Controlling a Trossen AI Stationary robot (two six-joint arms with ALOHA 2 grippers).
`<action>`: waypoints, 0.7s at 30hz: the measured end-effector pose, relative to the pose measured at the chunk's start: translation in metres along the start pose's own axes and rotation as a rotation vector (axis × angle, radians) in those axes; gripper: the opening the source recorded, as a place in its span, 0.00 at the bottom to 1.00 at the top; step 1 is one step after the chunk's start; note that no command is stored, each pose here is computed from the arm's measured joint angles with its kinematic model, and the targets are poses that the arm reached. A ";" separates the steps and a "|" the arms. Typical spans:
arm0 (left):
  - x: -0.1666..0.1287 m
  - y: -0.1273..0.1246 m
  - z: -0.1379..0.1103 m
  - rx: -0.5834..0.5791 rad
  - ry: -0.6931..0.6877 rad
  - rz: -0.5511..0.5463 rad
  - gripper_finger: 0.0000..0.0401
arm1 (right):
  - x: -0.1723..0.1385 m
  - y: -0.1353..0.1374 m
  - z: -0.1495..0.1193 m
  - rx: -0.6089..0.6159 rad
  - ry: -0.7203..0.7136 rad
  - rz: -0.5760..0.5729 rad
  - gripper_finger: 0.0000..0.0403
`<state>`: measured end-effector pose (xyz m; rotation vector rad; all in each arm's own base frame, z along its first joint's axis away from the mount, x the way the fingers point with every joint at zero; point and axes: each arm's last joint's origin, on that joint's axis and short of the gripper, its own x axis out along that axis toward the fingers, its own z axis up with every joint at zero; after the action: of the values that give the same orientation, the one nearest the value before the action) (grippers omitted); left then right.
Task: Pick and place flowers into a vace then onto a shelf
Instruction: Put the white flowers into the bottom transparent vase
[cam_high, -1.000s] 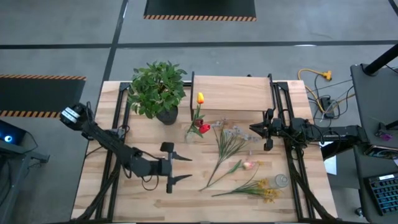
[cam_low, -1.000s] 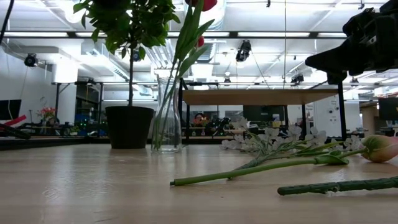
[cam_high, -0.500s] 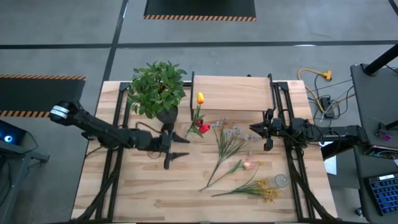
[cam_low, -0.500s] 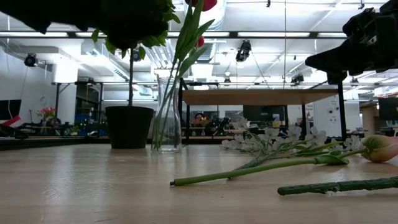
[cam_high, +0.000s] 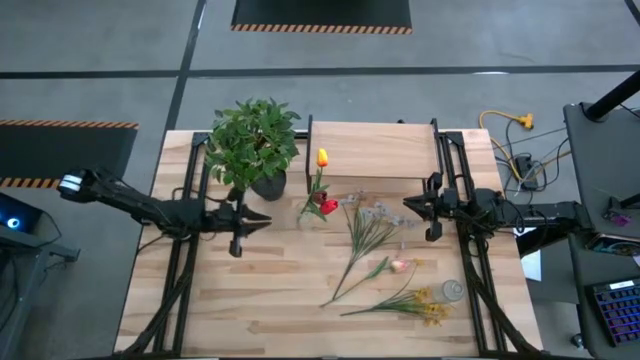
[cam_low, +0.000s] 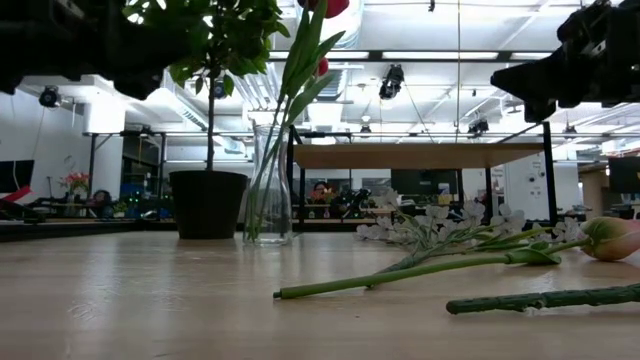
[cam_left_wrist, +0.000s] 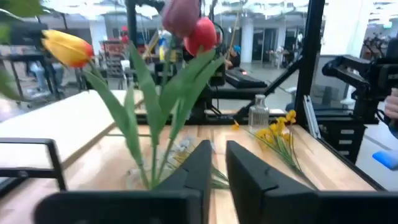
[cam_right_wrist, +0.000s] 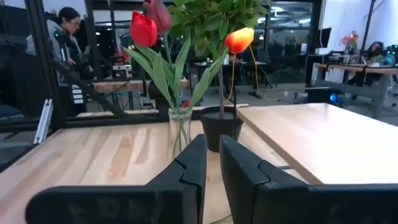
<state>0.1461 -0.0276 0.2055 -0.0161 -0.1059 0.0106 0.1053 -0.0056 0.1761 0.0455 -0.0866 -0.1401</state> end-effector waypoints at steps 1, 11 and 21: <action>-0.003 0.001 0.000 0.008 -0.013 0.000 0.03 | 0.000 0.000 0.000 0.012 0.000 0.000 0.10; -0.021 0.005 -0.007 0.100 -0.084 0.005 0.01 | 0.000 0.001 0.000 0.112 0.002 0.022 0.20; -0.021 0.005 -0.007 0.200 -0.079 0.009 0.01 | 0.008 0.003 0.048 0.209 -0.048 0.025 0.57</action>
<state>0.1260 -0.0229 0.1960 0.1833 -0.1837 0.0307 0.1089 -0.0051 0.2247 0.2500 -0.1498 -0.1064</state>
